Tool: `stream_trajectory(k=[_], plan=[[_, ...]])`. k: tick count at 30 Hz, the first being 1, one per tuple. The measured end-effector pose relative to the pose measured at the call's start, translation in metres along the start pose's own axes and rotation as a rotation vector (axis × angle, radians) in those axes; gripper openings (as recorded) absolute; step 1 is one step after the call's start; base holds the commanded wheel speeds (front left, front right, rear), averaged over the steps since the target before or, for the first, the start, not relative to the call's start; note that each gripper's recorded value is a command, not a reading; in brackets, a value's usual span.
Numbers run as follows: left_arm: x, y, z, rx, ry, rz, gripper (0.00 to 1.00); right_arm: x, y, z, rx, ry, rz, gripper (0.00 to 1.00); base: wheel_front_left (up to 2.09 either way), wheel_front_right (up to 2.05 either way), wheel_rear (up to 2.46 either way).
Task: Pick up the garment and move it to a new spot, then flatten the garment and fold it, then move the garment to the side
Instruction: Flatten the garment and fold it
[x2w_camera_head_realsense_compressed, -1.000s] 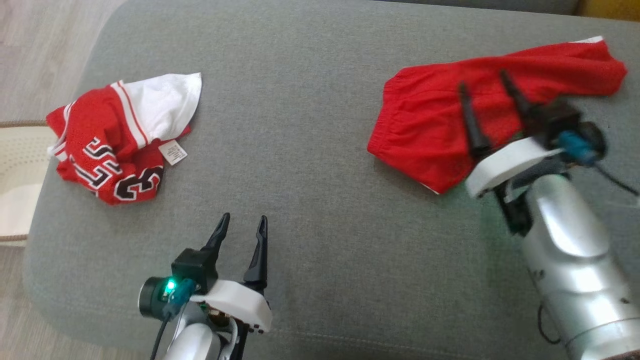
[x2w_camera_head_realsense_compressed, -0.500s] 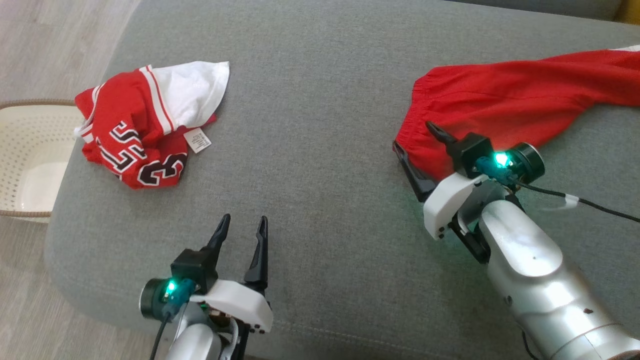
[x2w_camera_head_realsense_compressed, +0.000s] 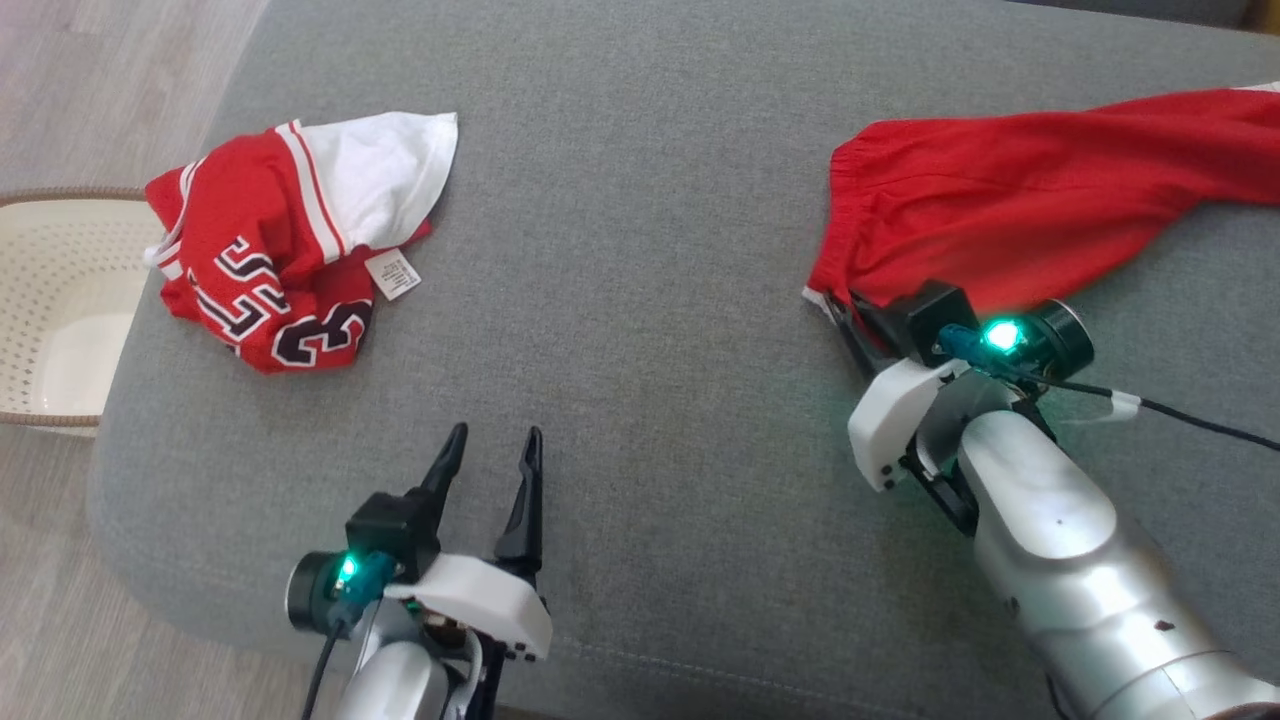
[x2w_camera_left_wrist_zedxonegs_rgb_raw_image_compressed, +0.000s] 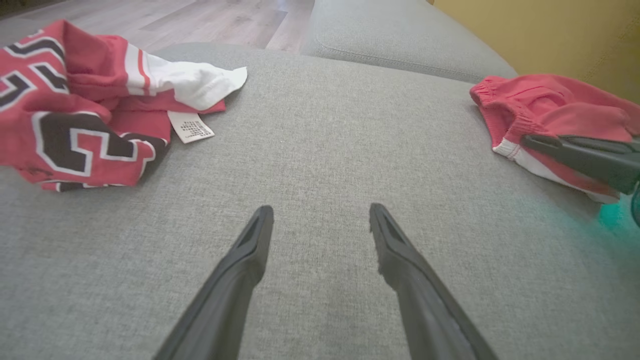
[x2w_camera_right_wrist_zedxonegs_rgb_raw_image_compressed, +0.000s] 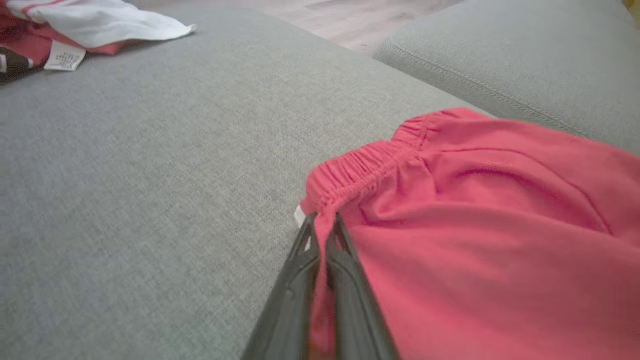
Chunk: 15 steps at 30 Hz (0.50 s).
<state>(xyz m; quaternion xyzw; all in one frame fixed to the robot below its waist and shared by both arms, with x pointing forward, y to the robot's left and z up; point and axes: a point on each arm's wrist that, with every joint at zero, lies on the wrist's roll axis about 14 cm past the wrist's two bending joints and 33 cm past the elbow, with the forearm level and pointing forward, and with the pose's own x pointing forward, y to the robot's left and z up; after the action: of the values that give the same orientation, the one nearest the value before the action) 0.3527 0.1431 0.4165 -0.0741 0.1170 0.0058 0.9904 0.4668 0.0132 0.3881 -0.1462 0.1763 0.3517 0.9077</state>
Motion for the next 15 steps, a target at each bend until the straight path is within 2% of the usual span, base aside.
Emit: stream_trajectory(k=[9,15], plan=[[0.000,-0.004,0.009,0.002,-0.028,-0.015,1.00,-0.009,-0.015,0.055,0.091,-0.230,-0.065,0.00,0.00,0.00,0.00],[-0.004,-0.012,0.017,0.004,-0.055,-0.038,1.00,-0.022,-0.020,0.123,0.135,-0.434,-0.072,0.00,0.00,0.00,0.00]])
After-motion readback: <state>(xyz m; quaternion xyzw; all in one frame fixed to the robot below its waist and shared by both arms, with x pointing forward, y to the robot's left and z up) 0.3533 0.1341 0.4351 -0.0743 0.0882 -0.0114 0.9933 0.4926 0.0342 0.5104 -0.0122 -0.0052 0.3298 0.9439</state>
